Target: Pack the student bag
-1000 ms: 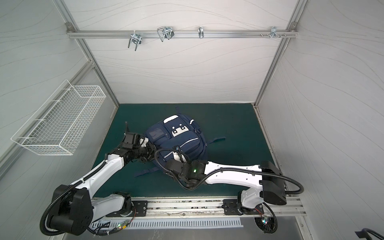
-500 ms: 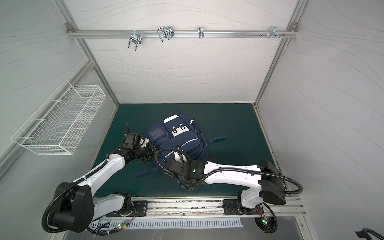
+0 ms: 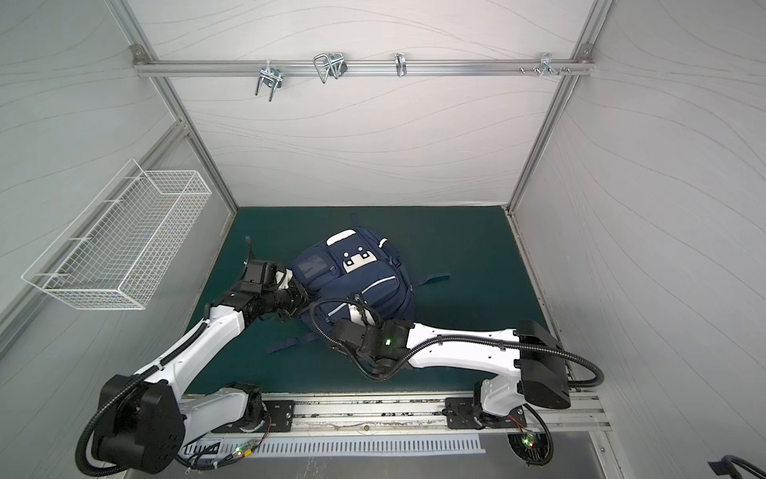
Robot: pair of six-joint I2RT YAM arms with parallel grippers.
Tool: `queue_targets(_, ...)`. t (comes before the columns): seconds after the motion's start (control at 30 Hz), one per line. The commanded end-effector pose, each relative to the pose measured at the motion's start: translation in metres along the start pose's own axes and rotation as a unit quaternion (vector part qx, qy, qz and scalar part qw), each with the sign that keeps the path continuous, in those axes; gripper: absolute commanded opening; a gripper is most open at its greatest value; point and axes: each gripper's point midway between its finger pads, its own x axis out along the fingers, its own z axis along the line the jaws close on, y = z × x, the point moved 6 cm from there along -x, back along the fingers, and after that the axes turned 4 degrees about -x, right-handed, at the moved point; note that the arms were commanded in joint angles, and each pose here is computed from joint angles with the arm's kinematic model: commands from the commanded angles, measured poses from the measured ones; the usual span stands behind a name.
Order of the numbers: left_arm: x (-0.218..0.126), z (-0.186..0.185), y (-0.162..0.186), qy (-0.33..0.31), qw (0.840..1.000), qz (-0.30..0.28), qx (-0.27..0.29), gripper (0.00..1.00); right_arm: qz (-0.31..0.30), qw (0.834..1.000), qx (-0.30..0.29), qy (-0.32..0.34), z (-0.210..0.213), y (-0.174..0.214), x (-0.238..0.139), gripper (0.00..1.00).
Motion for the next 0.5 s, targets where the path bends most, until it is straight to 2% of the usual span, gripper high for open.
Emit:
queue_targets(0.0, 0.006, -0.011, -0.004, 0.045, 0.999, 0.006, 0.000, 0.37, -0.010, 1.000, 0.018, -0.014, -0.001, -0.002, -0.010, 0.65)
queue_targets(0.13, 0.008, -0.018, -0.006, 0.075, 0.997, 0.004, 0.001, 0.37, -0.007, 1.000, 0.018, -0.021, 0.004, -0.003, -0.007, 0.65)
queue_targets(0.47, 0.033, -0.003, 0.003, 0.024, 0.999, 0.022, -0.002, 0.32, -0.004, 0.999, 0.031, -0.021, 0.005, -0.003, -0.007, 0.65)
